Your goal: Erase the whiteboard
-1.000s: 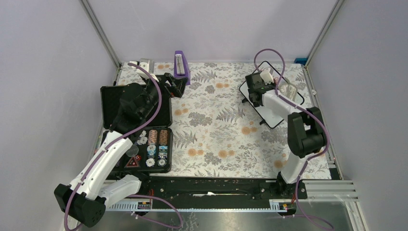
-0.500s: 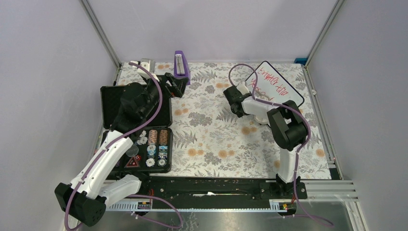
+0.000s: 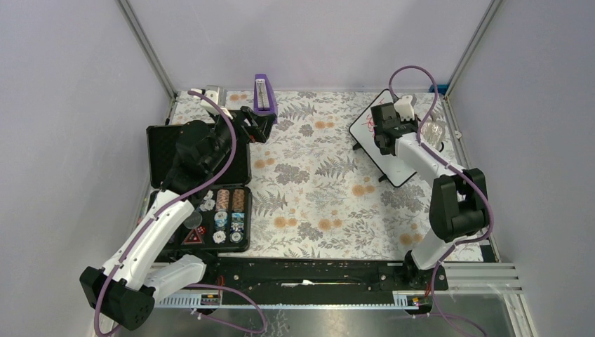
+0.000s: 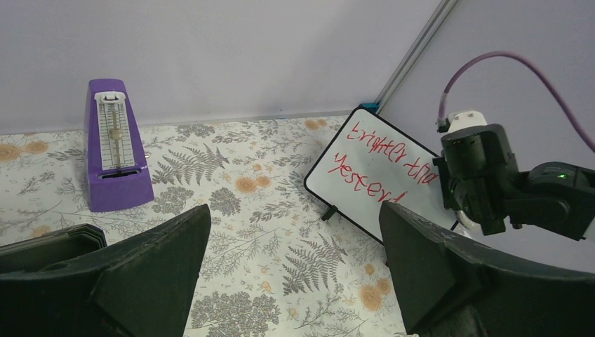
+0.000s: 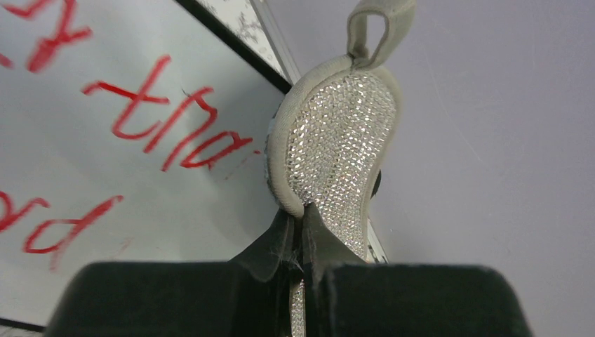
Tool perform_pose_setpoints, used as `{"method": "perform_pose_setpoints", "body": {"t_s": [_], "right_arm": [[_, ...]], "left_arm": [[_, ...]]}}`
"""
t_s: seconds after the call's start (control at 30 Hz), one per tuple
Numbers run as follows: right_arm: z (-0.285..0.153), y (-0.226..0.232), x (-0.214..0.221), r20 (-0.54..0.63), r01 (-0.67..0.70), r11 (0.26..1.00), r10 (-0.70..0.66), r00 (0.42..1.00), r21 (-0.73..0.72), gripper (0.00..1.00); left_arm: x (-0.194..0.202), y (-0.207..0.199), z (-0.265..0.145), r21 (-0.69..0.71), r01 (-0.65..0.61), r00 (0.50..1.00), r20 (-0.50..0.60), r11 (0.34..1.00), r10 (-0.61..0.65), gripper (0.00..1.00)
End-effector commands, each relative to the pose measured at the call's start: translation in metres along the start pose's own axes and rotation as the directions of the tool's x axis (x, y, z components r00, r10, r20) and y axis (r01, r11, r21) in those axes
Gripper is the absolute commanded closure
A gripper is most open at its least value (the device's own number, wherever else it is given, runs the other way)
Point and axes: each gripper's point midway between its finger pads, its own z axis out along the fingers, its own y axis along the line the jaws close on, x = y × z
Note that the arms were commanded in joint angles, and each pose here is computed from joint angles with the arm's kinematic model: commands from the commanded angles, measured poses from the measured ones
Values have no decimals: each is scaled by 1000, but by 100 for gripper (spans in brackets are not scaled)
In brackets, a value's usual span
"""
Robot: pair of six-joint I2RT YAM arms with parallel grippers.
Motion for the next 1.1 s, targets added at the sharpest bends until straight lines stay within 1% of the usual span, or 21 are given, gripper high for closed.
{"method": "perform_pose_setpoints", "body": {"t_s": [0.0, 0.1, 0.17, 0.23, 0.37, 0.5, 0.6, 0.7, 0.77, 0.83, 0.9, 0.97, 1.07], "right_arm": [[3, 10, 27, -46, 54, 998, -52, 998, 36, 100], [5, 30, 47, -104, 88, 996, -88, 991, -14, 100], [0, 45, 58, -114, 137, 990, -140, 984, -29, 100], [-13, 65, 65, -91, 195, 979, -200, 976, -55, 100], [-37, 102, 80, -55, 259, 959, -267, 962, -120, 100], [-52, 133, 92, -60, 276, 938, -294, 954, -209, 100], [-63, 144, 88, -65, 224, 924, -256, 965, -311, 100], [-74, 126, 66, -22, 166, 929, -184, 983, -330, 100], [-76, 100, 49, 22, 148, 948, -148, 989, -282, 100], [-72, 76, 40, 38, 129, 962, -123, 992, -239, 100], [-60, 55, 38, 20, 102, 974, -100, 995, -201, 100], [-45, 40, 45, -15, 96, 982, -100, 995, -161, 100], [-35, 37, 60, -47, 118, 985, -124, 991, -125, 100]], "left_arm": [[-25, -14, -3, 53, 1, 998, 66, 999, -4, 1], [-24, -14, -3, 51, 1, 998, 65, 999, -5, 1], [-24, -13, -3, 49, 1, 998, 64, 999, -5, 1], [-25, -13, -3, 50, 3, 998, 66, 999, -6, 1], [-24, -13, -2, 50, 3, 998, 63, 999, -6, 1], [-24, -13, -2, 48, 2, 998, 64, 999, -5, 1], [-24, -13, -2, 47, 0, 998, 64, 999, -3, 1], [-24, -13, -2, 47, 0, 998, 64, 999, -3, 1], [-24, -13, -2, 48, 1, 998, 65, 999, -4, 1], [-25, -14, -3, 54, 1, 998, 66, 999, -4, 1], [-26, -15, -4, 56, 2, 998, 67, 998, -6, 1], [-26, -15, -4, 57, 3, 998, 67, 998, -7, 1], [-25, -14, -3, 53, 4, 998, 67, 999, -7, 1]]}}
